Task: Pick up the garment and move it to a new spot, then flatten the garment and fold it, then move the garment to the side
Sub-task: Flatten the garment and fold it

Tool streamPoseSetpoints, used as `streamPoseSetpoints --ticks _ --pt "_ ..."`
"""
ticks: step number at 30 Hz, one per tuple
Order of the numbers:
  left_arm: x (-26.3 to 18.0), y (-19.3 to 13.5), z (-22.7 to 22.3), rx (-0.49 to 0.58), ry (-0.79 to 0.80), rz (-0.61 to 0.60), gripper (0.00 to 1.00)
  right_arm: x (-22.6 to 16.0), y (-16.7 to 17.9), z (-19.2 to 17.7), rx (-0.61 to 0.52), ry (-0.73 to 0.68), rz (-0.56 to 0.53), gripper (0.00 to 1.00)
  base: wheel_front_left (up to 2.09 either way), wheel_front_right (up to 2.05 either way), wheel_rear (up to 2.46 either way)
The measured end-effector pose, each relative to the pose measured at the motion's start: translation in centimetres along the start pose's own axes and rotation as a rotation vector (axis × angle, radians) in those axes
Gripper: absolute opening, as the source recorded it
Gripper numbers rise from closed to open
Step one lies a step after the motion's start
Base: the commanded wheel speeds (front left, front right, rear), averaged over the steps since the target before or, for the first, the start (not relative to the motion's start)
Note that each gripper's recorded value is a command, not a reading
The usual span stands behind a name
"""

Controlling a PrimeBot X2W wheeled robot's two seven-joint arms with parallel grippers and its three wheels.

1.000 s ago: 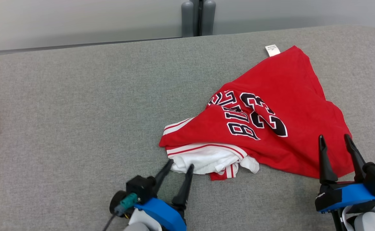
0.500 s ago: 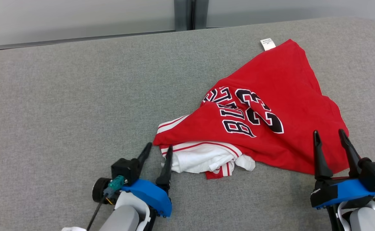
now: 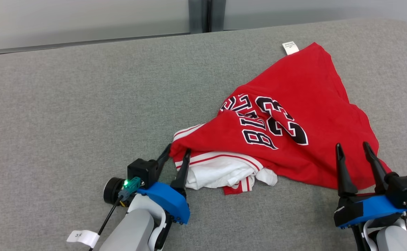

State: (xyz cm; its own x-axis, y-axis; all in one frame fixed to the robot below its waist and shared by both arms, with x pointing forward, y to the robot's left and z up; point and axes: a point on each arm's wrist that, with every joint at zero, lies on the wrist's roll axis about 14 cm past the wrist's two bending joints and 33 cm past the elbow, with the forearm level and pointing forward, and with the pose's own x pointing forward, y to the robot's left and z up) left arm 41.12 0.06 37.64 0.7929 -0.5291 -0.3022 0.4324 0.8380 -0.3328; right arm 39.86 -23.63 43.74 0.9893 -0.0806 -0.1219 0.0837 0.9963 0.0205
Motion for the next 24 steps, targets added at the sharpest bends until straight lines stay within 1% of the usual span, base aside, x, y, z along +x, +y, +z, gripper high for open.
streamPoseSetpoints --ticks 1,4,7,11,14,20,24 --pt "0.2 -0.3 0.6 0.008 -0.015 -0.015 0.0 0.0 0.1 0.1 0.0 -0.002 0.003 1.0 0.0 0.0 0.0" --pt "0.0 -0.8 2.3 0.01 -0.065 -0.038 0.0 0.2 0.6 0.4 0.001 -0.012 0.018 1.0 0.0 0.0 0.0" --pt "-0.9 -0.8 5.3 0.018 -0.165 -0.028 0.0 0.3 1.4 0.8 0.011 -0.024 0.042 1.0 0.0 0.0 0.0" --pt "-3.5 -0.6 8.7 0.034 -0.288 -0.003 0.0 0.4 3.3 1.0 0.022 -0.03 0.093 1.0 0.0 0.0 0.0" --pt "-5.9 -0.2 11.7 0.057 -0.398 0.03 0.0 0.5 5.4 1.5 0.032 -0.043 0.147 1.0 0.0 0.0 0.0" --pt "-9.9 0.2 14.1 0.121 -0.505 0.089 0.0 0.8 8.7 1.8 0.048 -0.049 0.229 1.0 0.0 0.0 0.0" --pt "-11.7 0.4 15.0 0.168 -0.552 0.121 0.0 0.9 9.7 1.5 0.053 -0.04 0.251 1.0 0.0 0.0 0.0"
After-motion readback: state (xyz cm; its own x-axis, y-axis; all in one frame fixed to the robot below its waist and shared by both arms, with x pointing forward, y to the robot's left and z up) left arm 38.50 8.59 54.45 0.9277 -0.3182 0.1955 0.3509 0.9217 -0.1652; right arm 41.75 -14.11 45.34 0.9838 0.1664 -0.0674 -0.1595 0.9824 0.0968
